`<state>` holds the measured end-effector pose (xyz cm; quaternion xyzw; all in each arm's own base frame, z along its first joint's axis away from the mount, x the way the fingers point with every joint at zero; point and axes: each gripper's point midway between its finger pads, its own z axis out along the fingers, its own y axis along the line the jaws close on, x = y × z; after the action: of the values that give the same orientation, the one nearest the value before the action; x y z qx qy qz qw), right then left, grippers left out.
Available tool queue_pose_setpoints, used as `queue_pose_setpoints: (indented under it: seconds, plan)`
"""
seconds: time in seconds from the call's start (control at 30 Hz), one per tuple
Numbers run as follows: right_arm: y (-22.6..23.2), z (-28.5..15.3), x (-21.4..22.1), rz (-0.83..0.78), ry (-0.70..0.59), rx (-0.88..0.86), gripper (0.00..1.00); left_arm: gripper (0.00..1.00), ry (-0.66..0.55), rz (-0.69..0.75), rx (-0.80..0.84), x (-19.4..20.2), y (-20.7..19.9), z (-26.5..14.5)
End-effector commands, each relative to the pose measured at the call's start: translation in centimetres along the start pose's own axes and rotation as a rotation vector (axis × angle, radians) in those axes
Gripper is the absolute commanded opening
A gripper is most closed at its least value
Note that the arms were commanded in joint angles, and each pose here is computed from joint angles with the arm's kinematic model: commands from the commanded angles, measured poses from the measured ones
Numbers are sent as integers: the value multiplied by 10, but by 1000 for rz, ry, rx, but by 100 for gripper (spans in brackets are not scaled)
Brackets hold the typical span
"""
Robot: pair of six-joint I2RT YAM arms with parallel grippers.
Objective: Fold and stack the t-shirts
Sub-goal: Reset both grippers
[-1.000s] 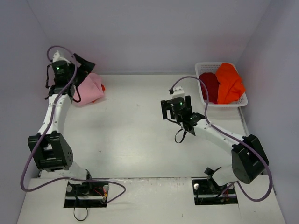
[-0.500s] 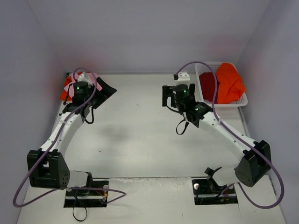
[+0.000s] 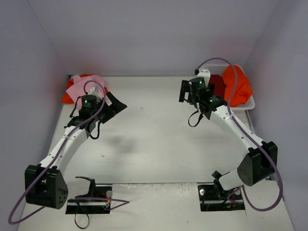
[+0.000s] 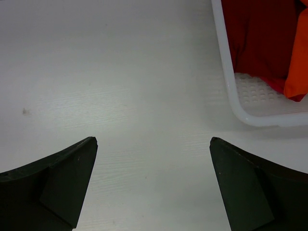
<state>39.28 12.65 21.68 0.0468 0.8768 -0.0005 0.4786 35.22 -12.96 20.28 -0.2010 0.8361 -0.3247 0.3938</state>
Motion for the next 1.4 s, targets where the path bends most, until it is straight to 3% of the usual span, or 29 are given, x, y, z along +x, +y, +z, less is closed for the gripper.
queue_pose_setpoints:
  seconds: [0.0, 0.37, 0.7, 0.9, 1.13, 1.37]
  plan:
    - [-2, 2, -17, 83, -3, -13, 100, 91, 20, 22, 68, 10, -20, 0]
    - [-18, 22, -24, 93, 5, 69, 100, 91, 208, 144, 43, 72, -30, 46]
    - [-52, 34, -22, 149, 47, 125, 100, 91, 274, 224, 23, 89, -35, 57]
    - [-88, 52, -14, 269, 116, 132, 100, 91, 275, 270, -21, 84, -29, 51]
    - [-115, 56, -3, 282, 144, 178, 100, 91, 233, 268, -16, 77, -32, 48]
    - [-144, 28, -13, 303, 54, 322, 100, 91, 184, 279, -40, 62, -36, 49]
